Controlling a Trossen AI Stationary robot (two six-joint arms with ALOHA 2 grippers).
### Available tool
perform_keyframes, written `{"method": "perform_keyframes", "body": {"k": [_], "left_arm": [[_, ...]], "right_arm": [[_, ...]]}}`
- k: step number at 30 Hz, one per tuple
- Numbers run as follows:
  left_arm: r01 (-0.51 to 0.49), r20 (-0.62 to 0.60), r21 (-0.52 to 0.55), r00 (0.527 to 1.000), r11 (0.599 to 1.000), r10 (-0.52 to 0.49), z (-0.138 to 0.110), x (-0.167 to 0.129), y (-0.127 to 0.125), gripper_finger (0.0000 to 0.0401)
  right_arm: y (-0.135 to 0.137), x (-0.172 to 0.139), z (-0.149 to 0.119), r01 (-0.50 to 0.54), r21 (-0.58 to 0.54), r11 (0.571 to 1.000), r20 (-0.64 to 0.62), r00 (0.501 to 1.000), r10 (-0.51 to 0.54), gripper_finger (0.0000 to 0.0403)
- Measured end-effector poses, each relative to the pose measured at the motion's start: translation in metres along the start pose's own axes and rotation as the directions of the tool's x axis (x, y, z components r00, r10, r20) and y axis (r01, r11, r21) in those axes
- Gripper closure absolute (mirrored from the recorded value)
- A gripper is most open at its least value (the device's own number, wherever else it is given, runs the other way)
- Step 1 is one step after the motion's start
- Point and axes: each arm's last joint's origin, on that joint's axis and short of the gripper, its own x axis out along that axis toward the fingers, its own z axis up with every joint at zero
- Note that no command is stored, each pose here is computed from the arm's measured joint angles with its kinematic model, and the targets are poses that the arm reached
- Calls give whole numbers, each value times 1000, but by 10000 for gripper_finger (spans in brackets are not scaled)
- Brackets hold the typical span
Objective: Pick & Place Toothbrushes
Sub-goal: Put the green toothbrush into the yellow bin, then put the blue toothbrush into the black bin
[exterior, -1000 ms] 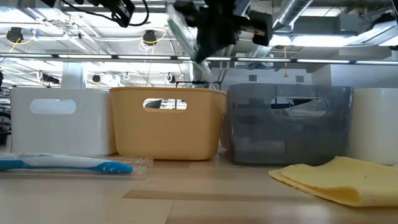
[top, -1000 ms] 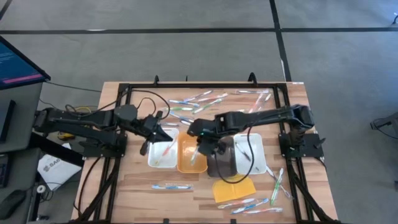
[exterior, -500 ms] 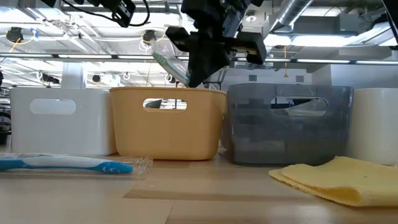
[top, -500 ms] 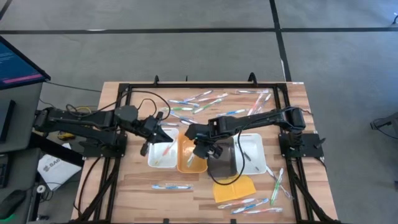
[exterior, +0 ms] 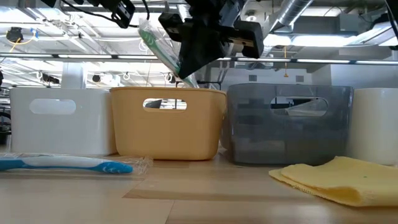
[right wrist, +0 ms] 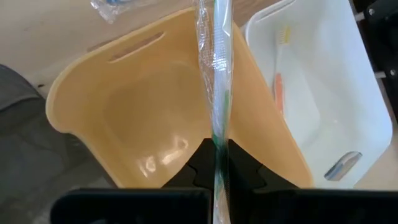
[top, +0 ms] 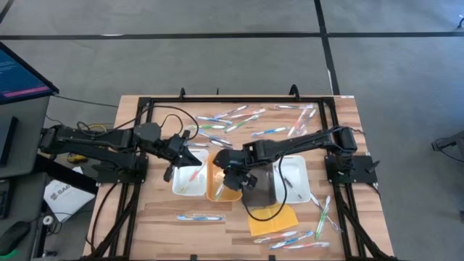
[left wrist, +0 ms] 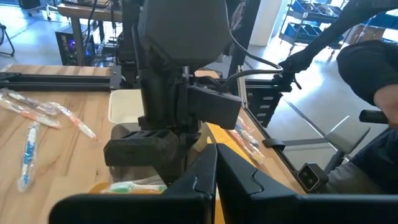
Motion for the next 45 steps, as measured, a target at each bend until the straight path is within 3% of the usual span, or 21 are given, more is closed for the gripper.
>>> {"method": "perform_keyframes", "body": {"k": [5,12,15,17,23,31,45], "left_arm": [[1,-1,-21,1000,1000,-1,0,0,0,399],[3,-5,-22,1000,1000,-3,0,0,0,399],[5,-5,-21,1000,1000,-5,0,0,-1,399],[11,-9,-21,1000,1000,-11,-1,1,-2,399],[32,-10,-15,999,999,-32,-1,1,-6,399],[32,-11,-15,999,999,-32,-1,1,-6,399],[32,-11,-14,999,999,-32,-1,1,-6,399]], "right_arm": [[-3,0,-2,8,53,999,12,1000,-9,398],[2,27,-2,-19,36,999,-12,1000,20,399],[10,33,-10,-52,24,998,-117,992,54,398],[2,32,-9,3,24,1000,-94,996,0,398],[0,34,-20,-20,54,998,-129,991,27,395],[-4,34,-17,22,67,997,-105,994,-15,343],[0,30,-8,104,78,992,-182,979,-88,278]]}}
